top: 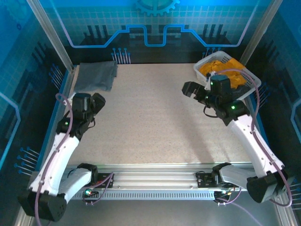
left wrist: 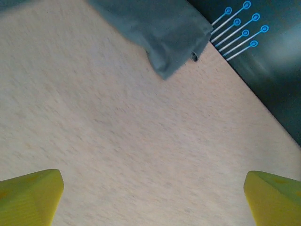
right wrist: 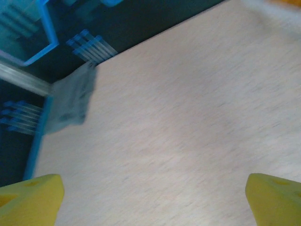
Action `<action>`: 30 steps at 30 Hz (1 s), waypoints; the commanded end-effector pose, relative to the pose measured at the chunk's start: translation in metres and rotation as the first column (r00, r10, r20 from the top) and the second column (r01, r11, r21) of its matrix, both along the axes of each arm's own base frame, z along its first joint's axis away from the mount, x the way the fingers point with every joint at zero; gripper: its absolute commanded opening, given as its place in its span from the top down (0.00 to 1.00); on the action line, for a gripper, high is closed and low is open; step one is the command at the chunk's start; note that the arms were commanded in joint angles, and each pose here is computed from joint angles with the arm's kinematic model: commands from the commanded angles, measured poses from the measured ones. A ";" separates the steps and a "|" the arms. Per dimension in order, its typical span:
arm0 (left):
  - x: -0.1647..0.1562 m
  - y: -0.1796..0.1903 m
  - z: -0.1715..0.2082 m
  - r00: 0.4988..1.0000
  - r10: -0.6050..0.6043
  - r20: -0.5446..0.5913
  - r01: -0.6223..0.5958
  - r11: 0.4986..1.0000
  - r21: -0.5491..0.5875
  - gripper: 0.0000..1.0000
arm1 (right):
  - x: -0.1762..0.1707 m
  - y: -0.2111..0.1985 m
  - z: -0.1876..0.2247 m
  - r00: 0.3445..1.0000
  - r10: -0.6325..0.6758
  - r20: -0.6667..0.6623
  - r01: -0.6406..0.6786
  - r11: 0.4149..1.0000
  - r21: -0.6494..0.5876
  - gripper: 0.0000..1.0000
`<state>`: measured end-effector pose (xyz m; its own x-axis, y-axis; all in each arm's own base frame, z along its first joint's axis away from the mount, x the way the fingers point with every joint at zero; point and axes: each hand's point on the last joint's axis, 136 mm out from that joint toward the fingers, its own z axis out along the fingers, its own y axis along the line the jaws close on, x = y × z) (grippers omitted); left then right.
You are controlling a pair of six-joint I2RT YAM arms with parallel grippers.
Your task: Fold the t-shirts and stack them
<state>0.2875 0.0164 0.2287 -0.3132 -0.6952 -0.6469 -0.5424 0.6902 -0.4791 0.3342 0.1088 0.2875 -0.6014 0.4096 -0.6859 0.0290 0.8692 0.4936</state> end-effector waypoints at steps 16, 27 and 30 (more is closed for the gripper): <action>0.060 0.001 -0.115 0.949 -0.311 0.041 0.257 0.846 0.468 0.01 | 0.004 -0.104 -0.174 0.980 -0.110 0.167 0.186 0.805 -0.564 0.00; 0.082 0.017 -0.116 0.908 -0.344 0.239 0.179 0.834 0.522 0.01 | 0.046 -0.088 -0.171 0.975 0.037 0.221 0.092 0.833 -0.546 0.00; 0.076 0.017 -0.124 0.903 -0.344 0.256 0.172 0.838 0.519 0.01 | 0.044 -0.096 -0.166 0.964 0.024 0.264 0.122 0.843 -0.524 0.00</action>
<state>0.3588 0.0365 0.0675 -0.3153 -0.2148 -0.9244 -0.2434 0.9598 -0.1400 0.3702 0.0173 0.0995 -0.4619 -0.0418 -0.8860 0.0313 0.9975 -0.0634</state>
